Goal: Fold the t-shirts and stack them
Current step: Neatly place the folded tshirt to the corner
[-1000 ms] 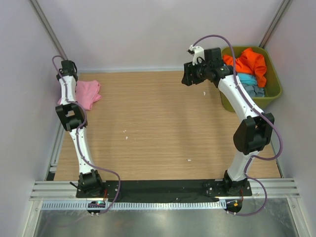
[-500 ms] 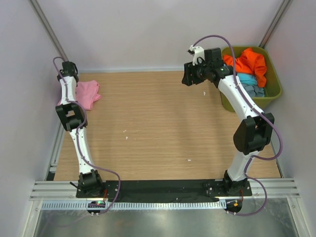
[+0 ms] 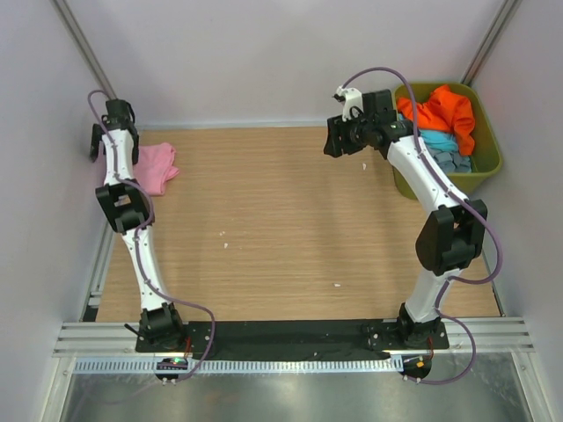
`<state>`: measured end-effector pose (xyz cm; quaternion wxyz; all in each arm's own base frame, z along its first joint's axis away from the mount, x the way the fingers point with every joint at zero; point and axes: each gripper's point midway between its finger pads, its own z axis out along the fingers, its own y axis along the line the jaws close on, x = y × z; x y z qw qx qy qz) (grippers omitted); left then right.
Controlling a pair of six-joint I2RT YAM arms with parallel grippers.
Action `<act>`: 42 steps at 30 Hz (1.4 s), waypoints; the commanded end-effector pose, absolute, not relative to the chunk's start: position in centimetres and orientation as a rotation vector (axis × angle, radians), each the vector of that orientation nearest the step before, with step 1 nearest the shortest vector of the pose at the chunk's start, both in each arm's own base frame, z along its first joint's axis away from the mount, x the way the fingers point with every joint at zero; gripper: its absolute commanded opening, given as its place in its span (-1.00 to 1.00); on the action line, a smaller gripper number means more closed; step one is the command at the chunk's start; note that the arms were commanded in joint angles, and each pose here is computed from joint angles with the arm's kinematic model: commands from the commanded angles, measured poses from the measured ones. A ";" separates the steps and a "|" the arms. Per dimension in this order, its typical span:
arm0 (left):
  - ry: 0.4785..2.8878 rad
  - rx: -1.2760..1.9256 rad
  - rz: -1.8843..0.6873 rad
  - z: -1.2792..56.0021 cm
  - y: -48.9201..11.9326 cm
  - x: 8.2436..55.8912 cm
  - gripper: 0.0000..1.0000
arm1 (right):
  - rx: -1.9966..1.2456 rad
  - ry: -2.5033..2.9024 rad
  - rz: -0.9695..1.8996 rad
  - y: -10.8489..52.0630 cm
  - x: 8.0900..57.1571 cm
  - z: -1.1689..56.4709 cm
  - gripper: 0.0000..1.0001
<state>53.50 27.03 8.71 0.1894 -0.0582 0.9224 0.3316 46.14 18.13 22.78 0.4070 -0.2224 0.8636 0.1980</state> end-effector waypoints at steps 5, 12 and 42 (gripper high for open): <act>2.262 -0.177 0.690 25.6 19.8 54.6 0.96 | -0.577 2.064 0.478 18.0 45.8 26.7 0.15; 2.517 -0.111 0.276 18.5 11.7 48.6 0.86 | -0.571 2.063 0.452 17.4 45.2 27.0 0.16; 2.772 -0.286 -0.181 5.3 10.3 49.0 0.50 | -0.549 2.128 0.387 15.1 43.9 24.3 0.19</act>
